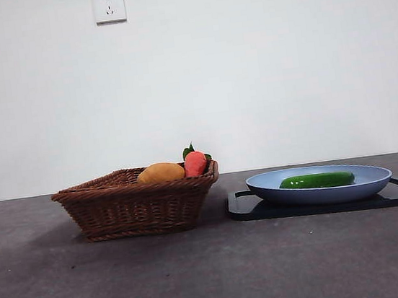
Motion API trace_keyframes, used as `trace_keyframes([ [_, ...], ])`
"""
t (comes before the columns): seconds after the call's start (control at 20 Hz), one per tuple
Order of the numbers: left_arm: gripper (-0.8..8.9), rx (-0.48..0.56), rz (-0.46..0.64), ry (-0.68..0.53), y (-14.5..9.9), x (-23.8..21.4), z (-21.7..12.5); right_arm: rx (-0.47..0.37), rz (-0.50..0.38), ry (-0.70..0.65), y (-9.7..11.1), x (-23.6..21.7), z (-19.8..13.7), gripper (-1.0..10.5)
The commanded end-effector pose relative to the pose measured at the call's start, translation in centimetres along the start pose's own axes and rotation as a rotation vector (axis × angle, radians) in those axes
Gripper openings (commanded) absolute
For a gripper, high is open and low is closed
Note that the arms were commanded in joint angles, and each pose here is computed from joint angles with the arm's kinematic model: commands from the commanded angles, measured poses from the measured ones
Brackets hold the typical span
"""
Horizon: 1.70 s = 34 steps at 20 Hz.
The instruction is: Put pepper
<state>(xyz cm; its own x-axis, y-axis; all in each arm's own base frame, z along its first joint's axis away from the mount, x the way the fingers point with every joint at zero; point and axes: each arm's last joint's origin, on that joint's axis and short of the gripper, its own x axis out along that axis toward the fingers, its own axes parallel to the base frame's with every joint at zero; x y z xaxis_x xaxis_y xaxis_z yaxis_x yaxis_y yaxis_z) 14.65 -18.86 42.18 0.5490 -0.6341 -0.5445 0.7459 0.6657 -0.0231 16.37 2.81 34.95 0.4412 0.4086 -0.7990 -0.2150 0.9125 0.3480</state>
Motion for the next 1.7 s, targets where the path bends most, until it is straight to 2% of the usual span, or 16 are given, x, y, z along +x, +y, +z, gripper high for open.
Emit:
trace_keyframes([
  [0.05, 2.57, 0.017, -0.008, 0.002, -0.3, 0.0, 0.3, -0.061, 0.014, -0.030, 1.0, -2.0, -1.5, 2.1],
  [0.15, 2.22, 0.018, -0.007, 0.010, -0.3, 0.0, 0.2, -0.076, 0.020, -0.043, 1.4, -3.3, -2.9, 1.7],
  [0.3, 0.17, 0.016, -0.007, 0.017, -0.3, 0.0, 0.2, -0.138, 0.021, -0.066, 1.7, -4.3, -4.2, 0.0],
  [0.6, 0.08, 0.015, -0.007, 0.012, -0.3, 0.0, 0.2, -0.127, 0.021, -0.078, 1.8, -4.5, -4.3, 0.1],
  [1.15, 0.08, 0.012, -0.013, -0.072, -0.4, -0.1, 1.0, -0.131, 0.019, -0.081, 1.7, -4.5, -4.2, 0.1],
  [1.2, 0.08, 0.037, 0.005, -0.082, -0.2, -0.1, 1.1, -0.131, 0.019, -0.081, 1.7, -4.5, -4.2, 0.1],
  [1.3, 0.08, 0.031, 0.110, -0.134, 0.8, -0.1, 1.6, -0.131, 0.019, -0.082, 1.7, -4.5, -4.2, 0.1],
  [1.55, 0.08, 0.073, 0.308, -0.421, 5.1, -2.4, 4.1, -0.131, 0.019, -0.082, 1.7, -4.5, -4.2, 0.1],
  [1.7, 0.08, 0.080, 0.414, -0.520, 7.4, -5.3, 4.3, -0.131, 0.019, -0.081, 1.7, -4.5, -4.2, 0.1],
])
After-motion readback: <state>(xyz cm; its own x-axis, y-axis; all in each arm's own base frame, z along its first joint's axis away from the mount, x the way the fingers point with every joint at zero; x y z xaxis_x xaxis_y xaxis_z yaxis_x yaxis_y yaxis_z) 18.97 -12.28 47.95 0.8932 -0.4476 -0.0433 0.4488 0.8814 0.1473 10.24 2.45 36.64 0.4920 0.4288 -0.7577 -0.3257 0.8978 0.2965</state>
